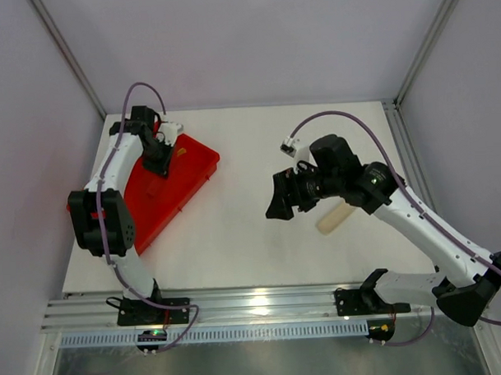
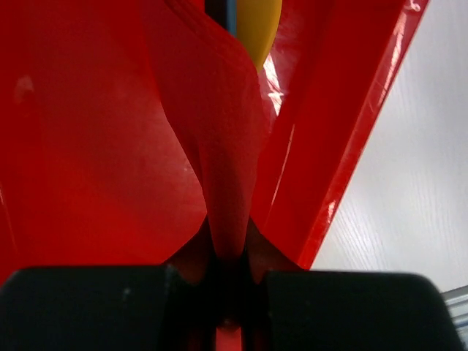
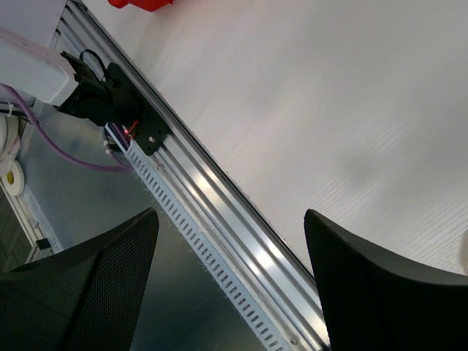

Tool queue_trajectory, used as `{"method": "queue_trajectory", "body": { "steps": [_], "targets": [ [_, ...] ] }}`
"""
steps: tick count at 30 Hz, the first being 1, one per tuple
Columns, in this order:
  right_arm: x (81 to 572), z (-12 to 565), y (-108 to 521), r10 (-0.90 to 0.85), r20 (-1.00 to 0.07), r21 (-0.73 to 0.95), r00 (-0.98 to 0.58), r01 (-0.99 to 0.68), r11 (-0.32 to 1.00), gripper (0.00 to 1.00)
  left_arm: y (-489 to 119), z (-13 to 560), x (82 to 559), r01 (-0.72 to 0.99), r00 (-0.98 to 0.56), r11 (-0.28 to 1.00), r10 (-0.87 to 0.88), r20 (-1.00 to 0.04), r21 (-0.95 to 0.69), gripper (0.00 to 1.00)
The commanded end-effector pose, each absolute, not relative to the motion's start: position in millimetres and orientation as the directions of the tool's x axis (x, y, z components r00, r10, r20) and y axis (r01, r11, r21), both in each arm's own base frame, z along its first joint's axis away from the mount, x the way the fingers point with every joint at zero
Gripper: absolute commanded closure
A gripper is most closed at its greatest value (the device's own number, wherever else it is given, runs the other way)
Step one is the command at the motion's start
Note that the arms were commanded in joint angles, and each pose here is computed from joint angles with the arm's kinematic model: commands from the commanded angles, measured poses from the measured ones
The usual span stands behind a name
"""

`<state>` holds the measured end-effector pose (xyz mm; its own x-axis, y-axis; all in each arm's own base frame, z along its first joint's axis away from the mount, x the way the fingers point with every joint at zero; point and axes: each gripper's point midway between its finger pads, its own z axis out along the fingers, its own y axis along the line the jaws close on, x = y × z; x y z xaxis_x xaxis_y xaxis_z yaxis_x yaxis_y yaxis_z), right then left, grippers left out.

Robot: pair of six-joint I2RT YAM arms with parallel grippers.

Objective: Place the utensils on the paper napkin and roll it up
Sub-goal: Place the utensils in the bin.

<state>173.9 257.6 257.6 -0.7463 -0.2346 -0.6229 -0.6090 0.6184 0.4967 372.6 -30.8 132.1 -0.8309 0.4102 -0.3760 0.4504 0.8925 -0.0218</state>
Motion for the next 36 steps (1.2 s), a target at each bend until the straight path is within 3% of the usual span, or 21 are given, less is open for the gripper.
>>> {"method": "queue_trajectory", "body": {
  "steps": [1, 4, 6, 8, 12, 17, 36],
  "targets": [
    [167.3, 270.5, 249.9, -0.287, -0.574, 0.492, -0.767, -0.603, 0.628, 0.17, -22.5, 150.4, 391.1, 0.457, -0.811, 0.889, 0.433, -0.394, 0.038, 1.0],
    [170.7, 273.3, 260.2, -0.29, -0.561, 0.52, -0.775, -0.603, 0.605, 0.16, -26.4, 142.0, 397.0, 0.488, -0.803, 0.872, 0.458, -0.382, 0.019, 1.0],
    [173.5, 271.8, 264.4, -0.282, -0.553, 0.535, -0.784, -0.593, 0.601, 0.17, -37.0, 137.4, 392.9, 0.525, -0.799, 0.849, 0.469, -0.377, -0.057, 1.0],
    [176.5, 268.4, 265.7, -0.283, -0.533, 0.547, -0.797, -0.58, 0.604, 0.17, -59.2, 140.6, 393.3, 0.55, -0.788, 0.807, 0.418, -0.451, -0.213, 1.0],
    [178.6, 262.2, 261.2, -0.28, -0.507, 0.555, -0.815, -0.558, 0.617, 0.17, -66.1, 116.7, 375.4, 0.575, -0.79, 0.769, 0.433, -0.434, -0.279, 1.0],
    [176.4, 249.6, 259.8, -0.305, -0.464, 0.559, -0.832, -0.542, 0.628, 0.17, -57.4, 83.6, 370.4, 0.541, -0.825, 0.794, 0.438, -0.358, -0.276, 1.0],
    [184.8, 247.5, 265.9, -0.33, -0.457, 0.551, -0.826, -0.554, 0.624, 0.17, -72.0, 37.5, 370.4, 0.479, -0.877, 0.769, 0.404, -0.258, -0.424, 1.0]
  ]
}}
